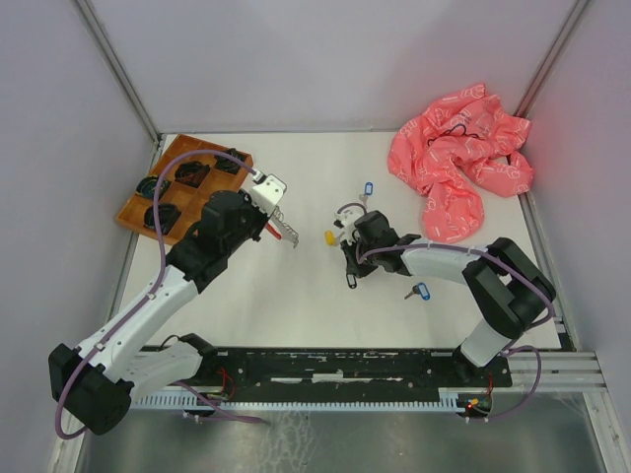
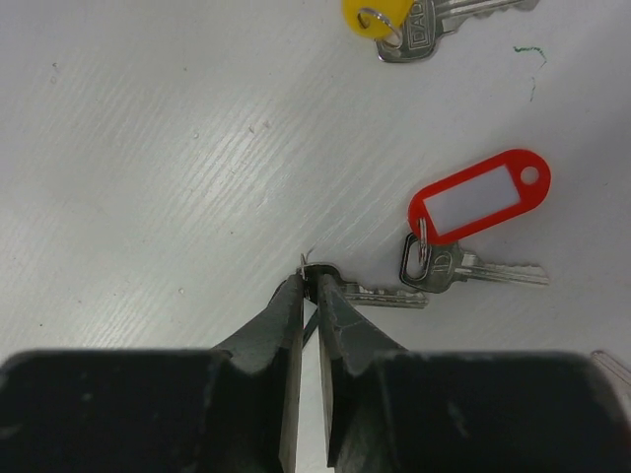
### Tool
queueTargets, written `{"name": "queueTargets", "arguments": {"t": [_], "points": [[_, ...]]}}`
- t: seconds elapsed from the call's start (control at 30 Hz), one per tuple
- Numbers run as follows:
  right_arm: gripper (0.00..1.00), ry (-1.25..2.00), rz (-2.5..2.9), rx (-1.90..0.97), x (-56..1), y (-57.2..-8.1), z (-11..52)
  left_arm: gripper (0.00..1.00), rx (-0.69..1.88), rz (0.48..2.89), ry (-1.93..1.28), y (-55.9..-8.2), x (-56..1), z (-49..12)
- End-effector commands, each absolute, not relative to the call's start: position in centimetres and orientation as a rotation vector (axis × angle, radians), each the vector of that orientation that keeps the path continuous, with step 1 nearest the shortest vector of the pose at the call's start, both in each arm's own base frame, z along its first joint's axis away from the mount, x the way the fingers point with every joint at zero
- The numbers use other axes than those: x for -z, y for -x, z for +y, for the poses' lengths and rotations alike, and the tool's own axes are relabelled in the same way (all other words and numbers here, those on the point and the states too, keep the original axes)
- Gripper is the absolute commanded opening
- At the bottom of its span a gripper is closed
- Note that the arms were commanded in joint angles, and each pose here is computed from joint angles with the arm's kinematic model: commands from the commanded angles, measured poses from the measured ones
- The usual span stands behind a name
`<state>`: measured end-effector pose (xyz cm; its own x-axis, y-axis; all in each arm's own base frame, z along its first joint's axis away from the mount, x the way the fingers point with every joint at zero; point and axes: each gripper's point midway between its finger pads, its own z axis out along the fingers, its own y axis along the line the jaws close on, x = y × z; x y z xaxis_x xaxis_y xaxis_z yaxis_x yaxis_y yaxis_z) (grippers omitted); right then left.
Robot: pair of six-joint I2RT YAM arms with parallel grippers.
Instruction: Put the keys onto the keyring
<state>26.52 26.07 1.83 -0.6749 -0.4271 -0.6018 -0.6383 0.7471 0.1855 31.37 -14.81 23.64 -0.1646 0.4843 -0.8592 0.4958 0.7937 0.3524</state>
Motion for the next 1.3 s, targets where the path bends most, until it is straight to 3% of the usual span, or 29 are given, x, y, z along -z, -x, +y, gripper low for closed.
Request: {"name": "queueTargets", "arguments": {"t": [0.0,0.17,0.73,1.27], "points": [[0.16,0.806,2.367,-0.525,-2.7,-27.6,26.8,0.03,0.024,1.713,-0.732,-32.1,-25.9,-15.3],[0.01,0.829,2.345,-0.512,-3.9,-27.7,26.6,0.03,0.033,1.711,-0.743,-32.0,-25.7,-15.5],[0.01,1.104,1.975,-0.695,-15.2,-26.0,28.8,0.03,0.190,1.574,-0.951,-29.9,-25.6,-18.7],[0.01,1.343,1.518,-0.582,-23.8,-25.4,28.5,0.03,0.424,1.342,-1.229,-26.9,-26.9,-23.3]]}}
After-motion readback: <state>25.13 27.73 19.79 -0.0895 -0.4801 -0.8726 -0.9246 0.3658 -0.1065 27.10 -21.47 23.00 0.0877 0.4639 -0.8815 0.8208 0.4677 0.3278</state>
